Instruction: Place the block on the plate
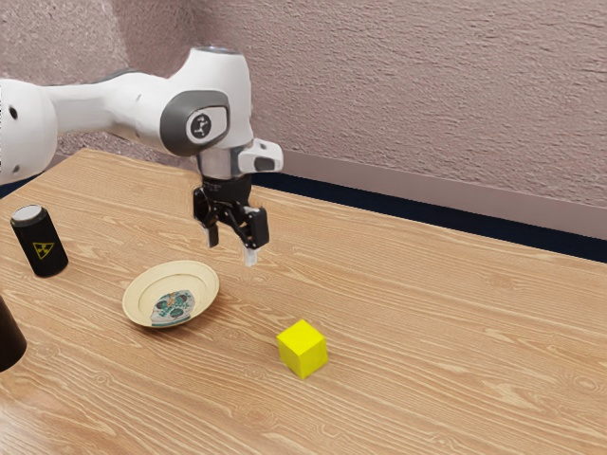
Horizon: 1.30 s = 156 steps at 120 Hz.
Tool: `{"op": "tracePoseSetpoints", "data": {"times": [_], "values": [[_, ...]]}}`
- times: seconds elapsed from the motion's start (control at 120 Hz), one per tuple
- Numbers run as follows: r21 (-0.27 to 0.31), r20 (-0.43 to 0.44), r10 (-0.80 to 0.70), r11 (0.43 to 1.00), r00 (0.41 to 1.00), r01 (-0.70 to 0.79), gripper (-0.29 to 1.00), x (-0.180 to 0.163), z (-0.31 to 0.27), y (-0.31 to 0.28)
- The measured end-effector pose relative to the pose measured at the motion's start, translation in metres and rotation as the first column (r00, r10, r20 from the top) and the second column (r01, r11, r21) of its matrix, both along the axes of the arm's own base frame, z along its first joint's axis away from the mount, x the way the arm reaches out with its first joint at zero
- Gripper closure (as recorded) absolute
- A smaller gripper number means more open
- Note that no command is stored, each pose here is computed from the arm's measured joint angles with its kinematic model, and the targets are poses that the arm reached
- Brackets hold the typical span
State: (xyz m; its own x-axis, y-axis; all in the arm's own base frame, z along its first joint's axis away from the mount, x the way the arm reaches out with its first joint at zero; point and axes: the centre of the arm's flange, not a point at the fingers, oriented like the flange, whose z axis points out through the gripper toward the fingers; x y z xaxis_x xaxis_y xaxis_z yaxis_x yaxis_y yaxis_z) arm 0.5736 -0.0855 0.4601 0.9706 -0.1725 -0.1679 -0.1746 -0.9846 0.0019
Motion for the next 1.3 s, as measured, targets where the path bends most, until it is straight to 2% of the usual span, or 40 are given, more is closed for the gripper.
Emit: {"op": "tracePoseSetpoints", "data": {"times": [0.283,0.517,0.692,1.3], "values": [[-0.039,0.095,-0.105,0.993,0.990,0.109,0.00,-0.012,-0.043,-0.034],[-0.051,0.170,-0.160,0.984,0.972,0.170,0.00,0.007,-0.063,-0.055],[-0.070,0.168,-0.186,0.977,0.968,0.200,0.00,-0.007,-0.083,-0.068],[-0.096,0.208,-0.203,0.969,0.957,0.226,0.00,-0.021,-0.131,-0.081]]}}
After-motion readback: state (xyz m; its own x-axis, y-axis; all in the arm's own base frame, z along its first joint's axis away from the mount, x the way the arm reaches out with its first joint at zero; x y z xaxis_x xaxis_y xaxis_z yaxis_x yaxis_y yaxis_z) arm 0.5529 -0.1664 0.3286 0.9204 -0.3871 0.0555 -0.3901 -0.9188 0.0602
